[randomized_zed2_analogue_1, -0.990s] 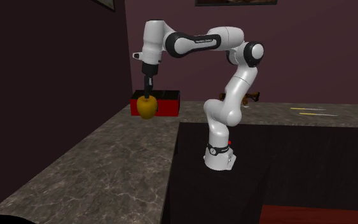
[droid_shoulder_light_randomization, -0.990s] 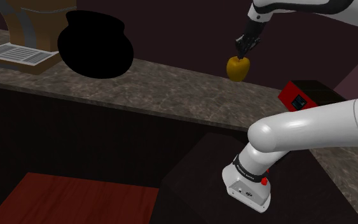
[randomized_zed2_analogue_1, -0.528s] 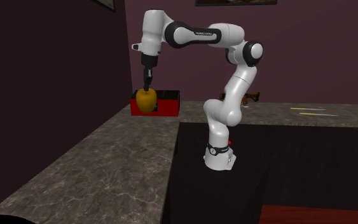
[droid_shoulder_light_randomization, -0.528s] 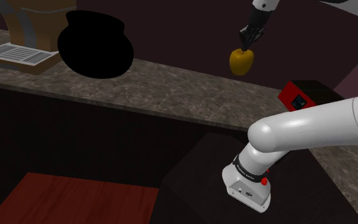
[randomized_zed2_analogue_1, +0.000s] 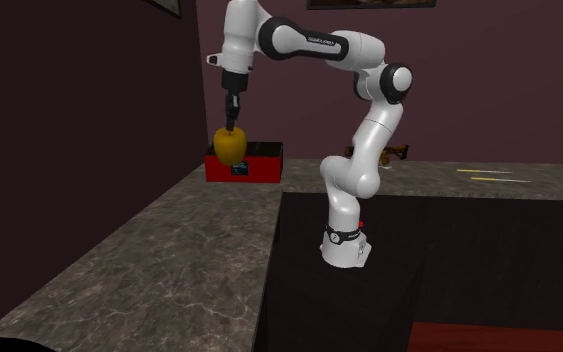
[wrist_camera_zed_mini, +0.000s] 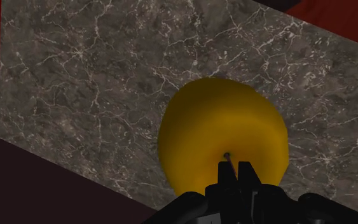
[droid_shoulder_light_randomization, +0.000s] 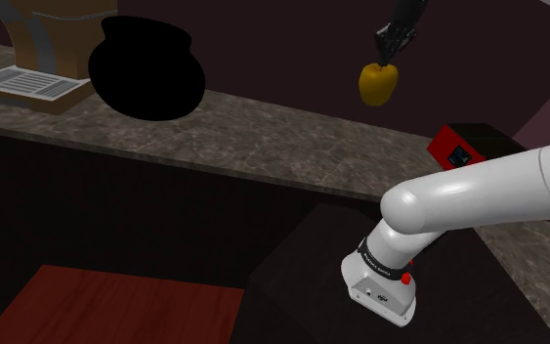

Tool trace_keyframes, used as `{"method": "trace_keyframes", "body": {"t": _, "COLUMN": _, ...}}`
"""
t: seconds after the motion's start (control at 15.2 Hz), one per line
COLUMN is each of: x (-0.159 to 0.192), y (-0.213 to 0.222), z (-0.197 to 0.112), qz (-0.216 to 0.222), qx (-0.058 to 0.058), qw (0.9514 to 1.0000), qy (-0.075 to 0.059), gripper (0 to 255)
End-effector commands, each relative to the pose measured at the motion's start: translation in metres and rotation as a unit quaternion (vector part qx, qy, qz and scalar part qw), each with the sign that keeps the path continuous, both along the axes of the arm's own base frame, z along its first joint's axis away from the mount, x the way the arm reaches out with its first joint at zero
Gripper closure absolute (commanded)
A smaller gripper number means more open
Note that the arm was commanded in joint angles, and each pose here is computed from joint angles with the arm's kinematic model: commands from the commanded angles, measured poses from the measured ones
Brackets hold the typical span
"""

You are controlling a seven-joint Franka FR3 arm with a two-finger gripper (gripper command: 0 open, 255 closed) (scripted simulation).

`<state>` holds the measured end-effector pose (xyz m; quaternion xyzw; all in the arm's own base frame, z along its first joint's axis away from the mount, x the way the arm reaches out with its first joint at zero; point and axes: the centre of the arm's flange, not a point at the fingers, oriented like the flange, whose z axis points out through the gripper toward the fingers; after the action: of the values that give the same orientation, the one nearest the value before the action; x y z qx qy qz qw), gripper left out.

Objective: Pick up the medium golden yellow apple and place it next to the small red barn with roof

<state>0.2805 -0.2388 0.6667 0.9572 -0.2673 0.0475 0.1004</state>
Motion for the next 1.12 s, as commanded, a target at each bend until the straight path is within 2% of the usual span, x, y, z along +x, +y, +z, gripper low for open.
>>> {"method": "trace_keyframes", "body": {"t": 0.0, "x": -0.019, "y": -0.008, "z": 0.003, "qz": 0.000, "qx": 0.000, "qw": 1.0000, "qy": 0.000, "gripper": 255}}
{"method": "trace_keyframes", "body": {"t": 1.06, "x": -0.208, "y": -0.101, "z": 0.003, "qz": 0.000, "qx": 0.000, "qw": 1.0000, "qy": 0.000, "gripper": 255}}
